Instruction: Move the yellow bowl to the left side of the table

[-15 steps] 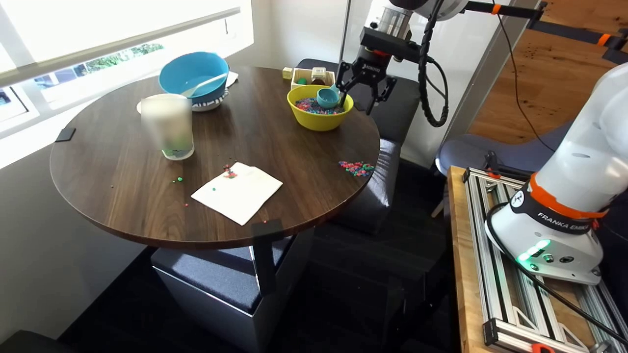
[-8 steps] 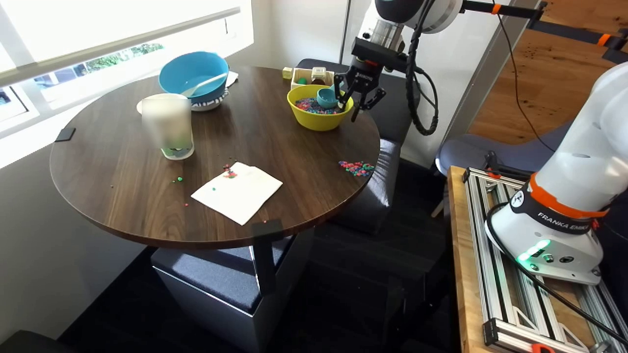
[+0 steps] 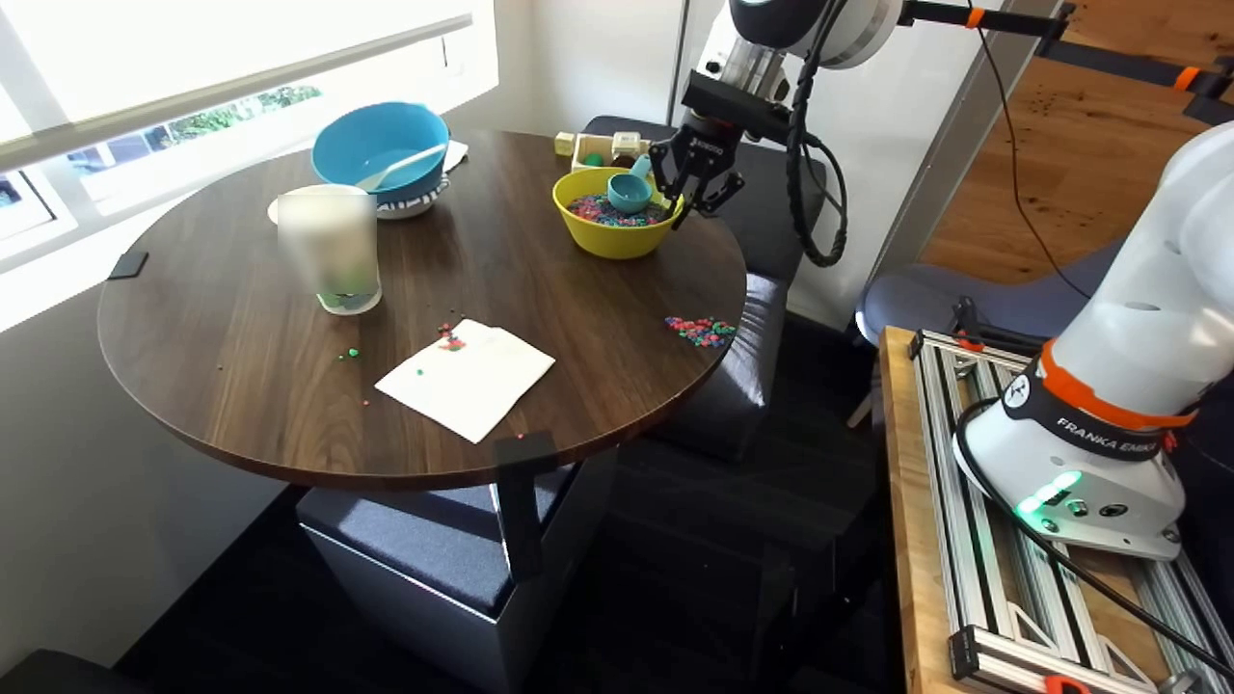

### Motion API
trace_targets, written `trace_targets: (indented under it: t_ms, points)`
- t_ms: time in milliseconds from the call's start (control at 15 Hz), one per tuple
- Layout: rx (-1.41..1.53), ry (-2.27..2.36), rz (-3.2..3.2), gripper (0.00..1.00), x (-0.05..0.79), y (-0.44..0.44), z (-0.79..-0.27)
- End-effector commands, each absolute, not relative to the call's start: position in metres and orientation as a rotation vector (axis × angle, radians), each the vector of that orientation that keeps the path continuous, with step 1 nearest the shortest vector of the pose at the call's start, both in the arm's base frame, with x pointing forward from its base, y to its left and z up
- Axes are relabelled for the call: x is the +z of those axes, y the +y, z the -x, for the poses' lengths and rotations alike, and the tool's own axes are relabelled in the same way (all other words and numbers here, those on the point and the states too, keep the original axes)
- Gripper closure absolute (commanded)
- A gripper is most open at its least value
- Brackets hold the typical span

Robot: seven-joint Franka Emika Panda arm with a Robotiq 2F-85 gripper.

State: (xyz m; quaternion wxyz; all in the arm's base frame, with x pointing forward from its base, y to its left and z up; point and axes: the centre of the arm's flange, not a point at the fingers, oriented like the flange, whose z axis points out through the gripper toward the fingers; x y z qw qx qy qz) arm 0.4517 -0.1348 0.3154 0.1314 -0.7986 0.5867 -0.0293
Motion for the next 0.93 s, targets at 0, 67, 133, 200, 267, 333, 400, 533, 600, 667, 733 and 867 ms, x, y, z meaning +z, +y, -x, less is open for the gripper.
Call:
trace_targets:
  t_ms: [0,67,133,200,267,333,400,533,600,667,733,867]
  points:
    - [-0.124,1.651,2.305,0.97,0.325,-0.127,-0.453]
    - [-0.127,1.632,2.302,0.97,0.33,-0.125,-0.452]
    - [-0.134,1.609,2.295,0.97,0.337,-0.123,-0.452]
    - [-0.131,1.585,2.291,0.97,0.343,-0.121,-0.452]
    - [-0.14,1.564,2.288,0.97,0.347,-0.118,-0.453]
    - [-0.152,1.546,2.282,0.97,0.352,-0.115,-0.454]
    - [-0.154,1.523,2.274,0.97,0.356,-0.112,-0.454]
    - [-0.169,1.479,2.276,0.97,0.361,-0.103,-0.454]
    - [-0.175,1.455,2.28,0.97,0.362,-0.099,-0.454]
    - [-0.167,1.428,2.285,0.97,0.363,-0.094,-0.453]
    - [-0.151,1.409,2.285,0.97,0.362,-0.09,-0.454]
    - [-0.117,1.387,2.282,0.97,0.359,-0.083,-0.455]
